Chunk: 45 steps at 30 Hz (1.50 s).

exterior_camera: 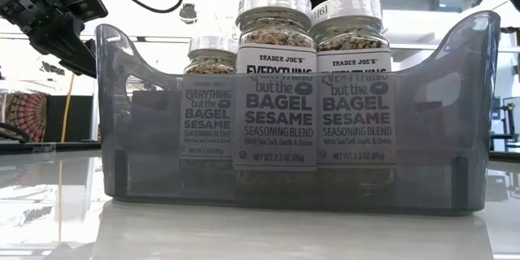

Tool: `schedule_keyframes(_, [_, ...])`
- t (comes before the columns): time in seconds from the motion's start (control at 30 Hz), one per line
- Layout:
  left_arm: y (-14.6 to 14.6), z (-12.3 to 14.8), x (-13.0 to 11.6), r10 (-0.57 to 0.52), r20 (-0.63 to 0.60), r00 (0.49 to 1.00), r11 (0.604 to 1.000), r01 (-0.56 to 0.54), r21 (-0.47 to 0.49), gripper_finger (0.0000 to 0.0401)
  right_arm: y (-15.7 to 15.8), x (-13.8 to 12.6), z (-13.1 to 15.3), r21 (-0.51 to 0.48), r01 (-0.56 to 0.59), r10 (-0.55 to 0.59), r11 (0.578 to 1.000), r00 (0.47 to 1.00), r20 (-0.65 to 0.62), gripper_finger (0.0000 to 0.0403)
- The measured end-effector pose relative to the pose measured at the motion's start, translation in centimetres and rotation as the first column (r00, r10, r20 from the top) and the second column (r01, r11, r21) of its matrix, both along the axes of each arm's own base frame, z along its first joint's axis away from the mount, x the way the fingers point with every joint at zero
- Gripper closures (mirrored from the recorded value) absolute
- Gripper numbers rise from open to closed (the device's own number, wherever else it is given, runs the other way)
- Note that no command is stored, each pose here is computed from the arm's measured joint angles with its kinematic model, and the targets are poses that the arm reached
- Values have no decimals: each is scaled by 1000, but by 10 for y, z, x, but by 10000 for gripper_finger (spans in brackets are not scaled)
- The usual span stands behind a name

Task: Sort spices by type
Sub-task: Put the orange seasoning bag into the gray bin

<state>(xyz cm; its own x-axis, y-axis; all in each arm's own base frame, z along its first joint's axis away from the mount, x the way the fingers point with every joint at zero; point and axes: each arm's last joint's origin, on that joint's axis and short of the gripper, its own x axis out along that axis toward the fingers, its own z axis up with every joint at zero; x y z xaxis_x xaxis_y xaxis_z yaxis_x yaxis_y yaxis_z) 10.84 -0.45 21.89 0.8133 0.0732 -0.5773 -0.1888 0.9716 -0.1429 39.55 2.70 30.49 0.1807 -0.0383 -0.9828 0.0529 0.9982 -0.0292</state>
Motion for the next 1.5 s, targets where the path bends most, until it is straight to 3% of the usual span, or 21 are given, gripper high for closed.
schedule_keyframes(0.33, [0,0,0,0,0,1000,1000,0,0,287,0,-2,-14,4,47,-47,999,998,-48,391])
schedule_keyframes(0.63, [0,0,0,0,0,1000,1000,0,0,287,0,3,-13,10,49,-49,999,999,5,390])
schedule_keyframes(0.93, [0,0,0,1,1,1000,1000,-1,-2,287,12,20,-58,15,8,-6,1000,986,-165,390])
schedule_keyframes(1.03, [0,0,0,5,-3,1000,1000,-5,-8,287,16,24,-58,14,-1,3,1000,983,-181,390])
schedule_keyframes(1.3, [0,0,0,6,-5,1000,1000,-6,-10,287,11,32,-37,27,42,-39,999,996,-81,387])
schedule_keyframes(1.5, [0,-1,0,11,-5,1000,1000,-11,-17,287,9,28,-37,21,43,-41,999,992,-123,367])
